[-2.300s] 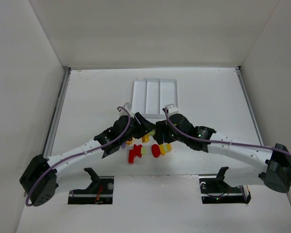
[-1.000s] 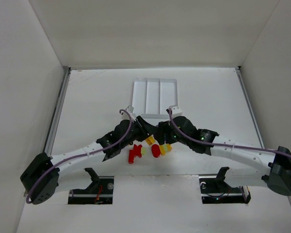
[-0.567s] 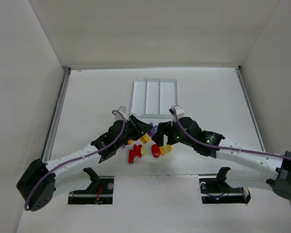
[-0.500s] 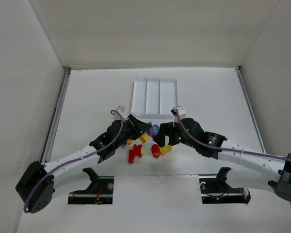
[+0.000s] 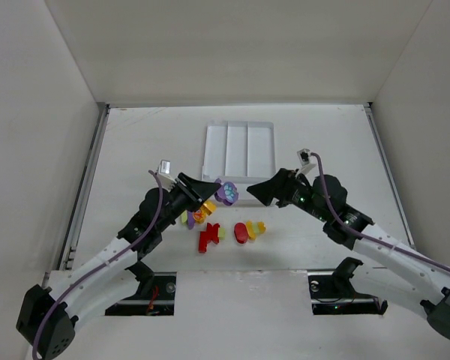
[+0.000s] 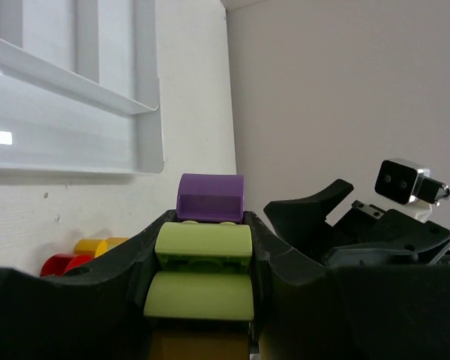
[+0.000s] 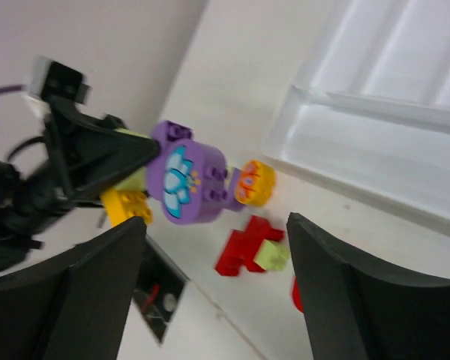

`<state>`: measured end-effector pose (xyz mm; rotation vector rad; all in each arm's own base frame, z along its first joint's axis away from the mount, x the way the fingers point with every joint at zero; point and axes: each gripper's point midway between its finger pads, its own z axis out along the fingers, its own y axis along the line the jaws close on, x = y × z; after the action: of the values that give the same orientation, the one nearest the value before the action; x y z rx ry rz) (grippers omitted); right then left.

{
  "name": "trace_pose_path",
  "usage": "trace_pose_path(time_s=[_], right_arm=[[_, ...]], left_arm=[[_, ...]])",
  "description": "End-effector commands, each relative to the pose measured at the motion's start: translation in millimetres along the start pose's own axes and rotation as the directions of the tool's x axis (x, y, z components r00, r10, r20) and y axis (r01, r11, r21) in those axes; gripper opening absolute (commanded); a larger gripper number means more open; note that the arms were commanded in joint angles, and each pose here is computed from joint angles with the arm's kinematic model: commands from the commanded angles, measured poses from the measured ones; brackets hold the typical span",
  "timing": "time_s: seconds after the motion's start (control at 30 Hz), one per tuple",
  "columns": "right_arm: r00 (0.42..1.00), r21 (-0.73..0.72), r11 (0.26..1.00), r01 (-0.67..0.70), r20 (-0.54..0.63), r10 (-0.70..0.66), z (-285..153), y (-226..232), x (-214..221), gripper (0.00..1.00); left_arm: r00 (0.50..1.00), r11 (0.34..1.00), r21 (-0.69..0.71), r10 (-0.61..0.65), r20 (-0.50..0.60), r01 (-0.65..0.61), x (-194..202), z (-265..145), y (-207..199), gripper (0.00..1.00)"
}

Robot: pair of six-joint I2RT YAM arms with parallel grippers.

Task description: Sort the legos into containers by color

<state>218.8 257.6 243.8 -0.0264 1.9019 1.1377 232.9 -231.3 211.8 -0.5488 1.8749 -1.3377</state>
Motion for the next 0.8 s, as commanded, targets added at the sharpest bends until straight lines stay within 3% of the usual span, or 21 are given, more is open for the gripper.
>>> trace_pose_path(time_s=[0.0,0.13,0.4,0.5,0.77], right_arm=[[0.994,-0.258,0.962,-0.090,0.030,0.101,5,53,-17,0.88],[0.987,-0.336,0.930,-0.151,-0.008,0.158,16,62,-11,0.93],[0.966,-0.399,0.881,-0.255,-0.066,0.250,34,67,-1,0.92],[0.956,-0.411,0.864,-0.292,-0.088,0.281,36,67,2,0.85],[0.938,-0.420,0.838,-0.347,-0.143,0.317,42,66,11,0.53]], left_arm=[[0.998,0.991,0.126,-0.050,-0.036,0.054,-1,-12,-30,0.13],[0.991,0.972,0.195,-0.123,-0.053,0.131,-7,-19,-47,0.13],[0.977,0.944,0.257,-0.187,-0.100,0.206,-3,-23,-60,0.13],[0.977,0.945,0.256,-0.183,-0.110,0.205,2,-23,-60,0.13],[0.977,0.945,0.254,-0.182,-0.108,0.204,2,-23,-59,0.13]])
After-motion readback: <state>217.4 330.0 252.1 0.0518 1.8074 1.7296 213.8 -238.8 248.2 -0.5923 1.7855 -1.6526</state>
